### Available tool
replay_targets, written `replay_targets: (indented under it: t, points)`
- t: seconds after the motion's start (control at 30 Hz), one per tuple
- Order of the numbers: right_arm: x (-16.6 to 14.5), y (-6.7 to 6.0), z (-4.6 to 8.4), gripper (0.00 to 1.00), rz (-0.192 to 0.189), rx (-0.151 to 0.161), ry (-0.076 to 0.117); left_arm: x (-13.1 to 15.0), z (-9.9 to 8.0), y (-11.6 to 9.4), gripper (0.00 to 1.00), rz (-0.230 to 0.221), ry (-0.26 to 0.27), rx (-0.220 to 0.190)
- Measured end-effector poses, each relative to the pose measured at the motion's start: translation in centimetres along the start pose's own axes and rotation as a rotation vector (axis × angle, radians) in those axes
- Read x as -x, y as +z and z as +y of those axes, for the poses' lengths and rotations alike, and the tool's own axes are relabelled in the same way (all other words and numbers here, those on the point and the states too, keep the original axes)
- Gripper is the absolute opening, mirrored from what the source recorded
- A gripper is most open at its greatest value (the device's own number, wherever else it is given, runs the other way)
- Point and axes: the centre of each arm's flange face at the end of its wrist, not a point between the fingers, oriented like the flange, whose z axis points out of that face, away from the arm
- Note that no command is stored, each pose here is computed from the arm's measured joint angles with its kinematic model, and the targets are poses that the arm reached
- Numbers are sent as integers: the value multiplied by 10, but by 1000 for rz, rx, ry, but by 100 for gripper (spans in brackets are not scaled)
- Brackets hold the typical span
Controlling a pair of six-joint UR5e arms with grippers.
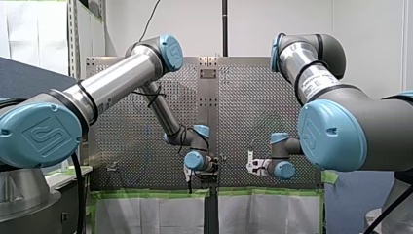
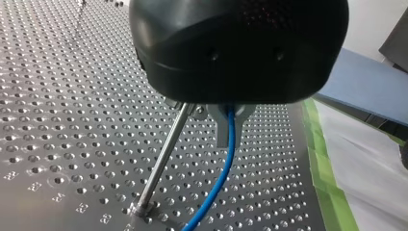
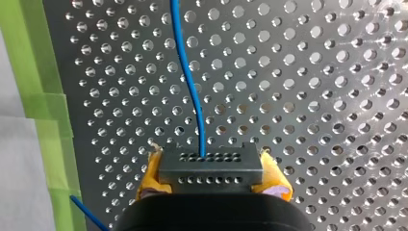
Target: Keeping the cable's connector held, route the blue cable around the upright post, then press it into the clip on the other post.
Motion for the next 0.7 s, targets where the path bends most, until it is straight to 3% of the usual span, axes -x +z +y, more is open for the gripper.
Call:
replay_targets:
  t: [0.43,0.7]
  points:
    - [-12,13,3,0,31,0,-2,0,-3,1,2,8,-15,-33]
    - [-17,18,4,0,41,0,0,10,-2,10,2,-18,-36,-32]
